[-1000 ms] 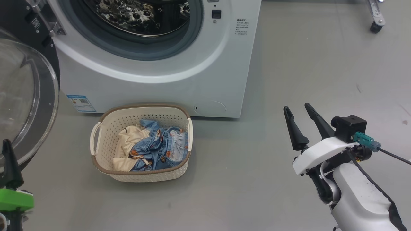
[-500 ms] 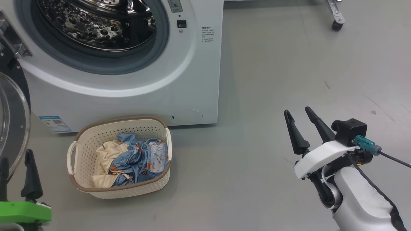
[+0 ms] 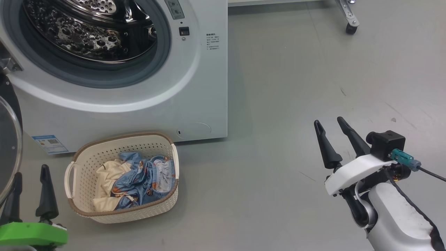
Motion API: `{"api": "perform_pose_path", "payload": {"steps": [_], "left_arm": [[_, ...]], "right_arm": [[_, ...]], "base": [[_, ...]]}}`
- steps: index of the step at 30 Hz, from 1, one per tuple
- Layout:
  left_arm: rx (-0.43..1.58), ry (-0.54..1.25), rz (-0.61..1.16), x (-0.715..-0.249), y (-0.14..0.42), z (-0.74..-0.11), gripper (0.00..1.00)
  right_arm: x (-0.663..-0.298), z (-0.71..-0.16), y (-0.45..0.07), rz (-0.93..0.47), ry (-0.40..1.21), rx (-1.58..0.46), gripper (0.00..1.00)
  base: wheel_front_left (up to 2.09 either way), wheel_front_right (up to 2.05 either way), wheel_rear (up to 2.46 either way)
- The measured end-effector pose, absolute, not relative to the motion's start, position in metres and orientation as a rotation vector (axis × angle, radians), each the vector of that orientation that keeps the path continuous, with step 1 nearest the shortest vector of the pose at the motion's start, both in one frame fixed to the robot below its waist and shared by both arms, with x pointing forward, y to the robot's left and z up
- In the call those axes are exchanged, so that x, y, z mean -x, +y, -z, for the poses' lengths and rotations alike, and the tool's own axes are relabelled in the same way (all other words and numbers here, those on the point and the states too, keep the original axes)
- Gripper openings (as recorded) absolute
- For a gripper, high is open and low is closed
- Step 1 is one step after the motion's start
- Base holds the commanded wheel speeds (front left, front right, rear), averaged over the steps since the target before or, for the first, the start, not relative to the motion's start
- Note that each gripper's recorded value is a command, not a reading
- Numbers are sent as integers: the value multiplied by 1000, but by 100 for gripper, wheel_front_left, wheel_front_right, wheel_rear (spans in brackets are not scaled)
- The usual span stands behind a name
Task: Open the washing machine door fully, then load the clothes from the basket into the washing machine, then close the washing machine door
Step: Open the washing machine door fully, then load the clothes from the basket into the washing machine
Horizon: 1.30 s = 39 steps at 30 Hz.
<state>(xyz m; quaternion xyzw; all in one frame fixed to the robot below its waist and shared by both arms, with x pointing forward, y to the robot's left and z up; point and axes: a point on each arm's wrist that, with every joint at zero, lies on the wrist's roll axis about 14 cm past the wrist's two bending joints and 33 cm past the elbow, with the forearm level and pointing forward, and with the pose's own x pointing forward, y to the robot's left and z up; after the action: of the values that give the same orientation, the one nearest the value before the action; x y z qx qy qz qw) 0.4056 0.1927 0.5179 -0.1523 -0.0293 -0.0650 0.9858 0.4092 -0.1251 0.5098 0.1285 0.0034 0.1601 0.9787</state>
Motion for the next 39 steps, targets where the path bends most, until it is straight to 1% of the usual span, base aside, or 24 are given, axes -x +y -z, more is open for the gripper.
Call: {"api": "perform_pose_path", "payload": {"steps": [39], "left_arm": [[293, -67, 112, -394, 195, -519, 100]], "right_arm": [[-406, -509, -123, -337, 7, -254, 100]], "base": [[2, -2, 0]]}}
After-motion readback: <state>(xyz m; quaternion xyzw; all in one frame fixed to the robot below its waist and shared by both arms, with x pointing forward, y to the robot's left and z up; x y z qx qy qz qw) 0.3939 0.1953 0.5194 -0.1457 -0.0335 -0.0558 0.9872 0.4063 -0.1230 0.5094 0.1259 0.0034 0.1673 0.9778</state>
